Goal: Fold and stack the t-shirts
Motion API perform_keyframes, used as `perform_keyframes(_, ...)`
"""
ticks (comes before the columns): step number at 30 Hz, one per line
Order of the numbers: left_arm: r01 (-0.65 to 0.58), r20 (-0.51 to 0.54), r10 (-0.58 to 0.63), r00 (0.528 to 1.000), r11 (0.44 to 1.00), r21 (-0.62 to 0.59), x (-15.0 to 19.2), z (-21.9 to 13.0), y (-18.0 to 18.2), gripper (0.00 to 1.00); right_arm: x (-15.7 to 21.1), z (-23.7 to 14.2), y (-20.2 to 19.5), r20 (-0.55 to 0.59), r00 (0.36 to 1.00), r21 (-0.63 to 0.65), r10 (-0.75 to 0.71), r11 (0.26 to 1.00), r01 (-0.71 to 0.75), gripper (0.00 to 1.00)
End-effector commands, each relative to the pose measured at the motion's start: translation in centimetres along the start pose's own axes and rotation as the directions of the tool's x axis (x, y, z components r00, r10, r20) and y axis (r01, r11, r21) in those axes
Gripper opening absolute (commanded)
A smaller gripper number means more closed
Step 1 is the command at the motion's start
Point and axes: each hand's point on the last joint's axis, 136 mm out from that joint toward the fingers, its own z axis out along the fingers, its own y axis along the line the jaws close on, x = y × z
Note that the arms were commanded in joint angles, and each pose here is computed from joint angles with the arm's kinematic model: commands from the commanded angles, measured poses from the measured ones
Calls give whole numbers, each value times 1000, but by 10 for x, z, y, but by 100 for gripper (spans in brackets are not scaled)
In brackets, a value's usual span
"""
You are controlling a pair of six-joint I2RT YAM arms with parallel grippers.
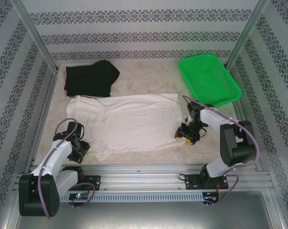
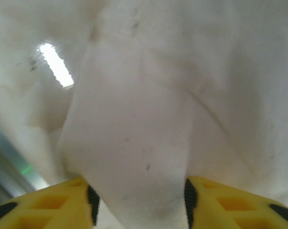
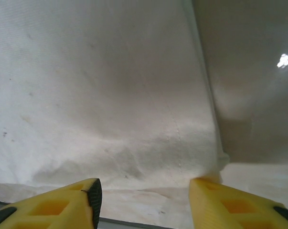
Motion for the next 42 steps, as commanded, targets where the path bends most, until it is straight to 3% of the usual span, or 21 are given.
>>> perform_keyframes(1,8,57,-12,998,998,66,-13,9,-14,36,-2,5,-3,-5,1000,-2,3,1000,-3,46)
perform_keyframes(6,-21,68,15,998,996,91,-16,4,-19,8,-6,4,-7,17,1000,14,4,1000,-5,16)
perform_keyframes(10,-50,78,42,996,993,106,-17,-8,-21,1,-9,0,-7,28,1000,17,9,1000,-9,0)
perform_keyframes(16,-84,98,70,993,986,142,-20,-30,-28,0,-12,-15,1,61,998,5,0,1000,-1,0)
perform_keyframes(23,-176,134,151,979,963,202,-32,-60,-61,0,-23,-32,15,88,996,-19,-17,1000,19,0)
perform_keyframes(36,-292,79,282,956,927,234,-39,-57,-115,1,-35,-35,22,74,997,-29,-33,999,35,0)
perform_keyframes(42,-312,42,312,949,912,267,-40,-50,-140,2,-23,-22,12,41,999,-37,-4,999,6,27)
